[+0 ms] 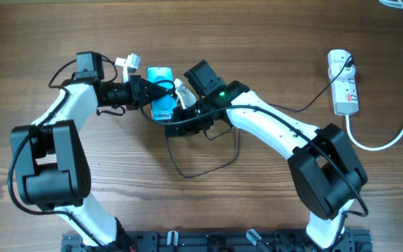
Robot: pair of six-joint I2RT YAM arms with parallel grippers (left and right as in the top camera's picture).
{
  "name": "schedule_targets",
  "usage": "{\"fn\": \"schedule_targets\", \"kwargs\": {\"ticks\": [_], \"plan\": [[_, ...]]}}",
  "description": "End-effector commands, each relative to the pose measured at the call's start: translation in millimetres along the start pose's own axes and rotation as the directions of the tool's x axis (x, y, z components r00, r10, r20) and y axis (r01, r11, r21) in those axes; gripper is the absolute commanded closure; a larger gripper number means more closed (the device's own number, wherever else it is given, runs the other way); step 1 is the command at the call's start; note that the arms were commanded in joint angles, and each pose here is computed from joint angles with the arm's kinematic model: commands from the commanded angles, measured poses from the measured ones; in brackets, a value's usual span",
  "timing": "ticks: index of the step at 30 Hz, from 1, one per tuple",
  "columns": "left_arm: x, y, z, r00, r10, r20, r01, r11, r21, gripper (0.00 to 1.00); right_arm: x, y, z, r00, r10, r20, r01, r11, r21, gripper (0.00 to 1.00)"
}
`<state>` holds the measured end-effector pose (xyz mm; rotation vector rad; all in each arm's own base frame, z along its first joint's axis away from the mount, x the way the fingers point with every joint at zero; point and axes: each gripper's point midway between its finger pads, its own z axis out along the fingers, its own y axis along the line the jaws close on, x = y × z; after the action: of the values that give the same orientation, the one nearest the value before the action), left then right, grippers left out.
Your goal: Plug charger to phone and switch on socket
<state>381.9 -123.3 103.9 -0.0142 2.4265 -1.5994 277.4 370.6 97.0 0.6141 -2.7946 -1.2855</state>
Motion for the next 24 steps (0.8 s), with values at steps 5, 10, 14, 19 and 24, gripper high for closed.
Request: {"fn": "schedule_targets", "kwargs": {"ticks": [5,10,14,19,24], "plan": [[25.7,-10.6,17.8,0.996,-0.027,-0.083,0.032,0.998,0.059,0.96,-46.0,-12.7,-29.3,0.987,-0.031,0.159,0.025,0.999,0.038,0.90],[24.7,-10.5,17.5,0.997,-0.023,-0.079,0.027,0.998,0.059,0.96,-46.1,-14.5,-30.8,0.987,-0.025,0.159,0.019,0.999,0.040,0.40],[21.5,-9.6,15.7,0.998,-0.016,-0.068,0.020,0.998,0.059,0.96,-43.0,-17.2,-37.8,0.989,0.000,0.149,-0.006,0.999,0.037,0.23],[17.9,-8.3,13.0,0.999,-0.007,-0.054,0.010,0.998,0.059,0.96,-32.1,-9.8,-56.3,0.994,0.007,0.111,-0.006,1.000,-0.011,0.15],[17.2,-8.4,13.1,0.998,-0.040,-0.054,0.043,0.997,0.057,0.96,-5.7,-15.1,-59.6,0.998,0.056,0.031,-0.057,0.998,0.039,0.15]]}}
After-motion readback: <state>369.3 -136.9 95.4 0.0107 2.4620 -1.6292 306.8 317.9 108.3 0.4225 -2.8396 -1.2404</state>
